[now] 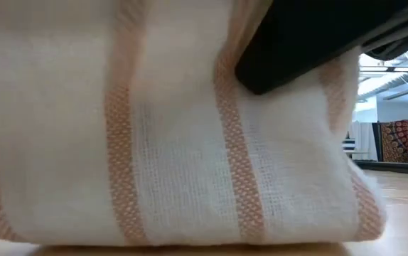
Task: Roll towel into tight, uniform cylinder
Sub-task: Roll the white brown kitchen towel
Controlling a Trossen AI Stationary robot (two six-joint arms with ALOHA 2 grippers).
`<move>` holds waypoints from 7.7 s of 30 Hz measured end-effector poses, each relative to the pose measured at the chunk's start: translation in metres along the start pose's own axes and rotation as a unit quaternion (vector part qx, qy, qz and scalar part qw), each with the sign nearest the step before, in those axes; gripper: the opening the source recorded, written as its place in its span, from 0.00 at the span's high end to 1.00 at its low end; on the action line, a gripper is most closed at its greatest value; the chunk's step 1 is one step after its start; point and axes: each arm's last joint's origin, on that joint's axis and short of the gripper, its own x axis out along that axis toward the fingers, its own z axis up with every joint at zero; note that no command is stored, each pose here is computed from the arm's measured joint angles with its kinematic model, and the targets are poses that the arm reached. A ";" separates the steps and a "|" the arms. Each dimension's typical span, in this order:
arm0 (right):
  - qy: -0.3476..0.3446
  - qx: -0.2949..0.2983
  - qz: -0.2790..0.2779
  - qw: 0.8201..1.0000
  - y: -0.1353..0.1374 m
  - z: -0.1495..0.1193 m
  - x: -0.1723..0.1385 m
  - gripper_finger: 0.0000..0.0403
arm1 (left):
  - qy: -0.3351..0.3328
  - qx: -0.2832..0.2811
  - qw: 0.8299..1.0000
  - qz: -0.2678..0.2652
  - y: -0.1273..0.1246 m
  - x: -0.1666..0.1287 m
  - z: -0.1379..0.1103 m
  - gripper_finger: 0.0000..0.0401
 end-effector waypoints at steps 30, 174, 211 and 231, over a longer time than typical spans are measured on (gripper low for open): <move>0.004 0.021 -0.025 0.999 -0.011 0.008 0.009 1.00 | -0.124 -0.074 0.988 0.050 -0.002 0.023 0.006 0.04; 0.021 0.067 0.170 0.983 -0.021 0.066 0.037 1.00 | -0.068 0.043 0.992 -0.100 0.011 -0.047 0.011 0.98; 0.090 0.219 0.188 0.953 -0.015 0.061 0.021 1.00 | -0.127 -0.316 0.920 -0.192 0.041 -0.076 0.061 0.35; 0.195 0.254 0.196 0.927 -0.029 0.064 0.023 1.00 | -0.150 -0.421 0.895 -0.017 0.021 -0.087 0.052 0.21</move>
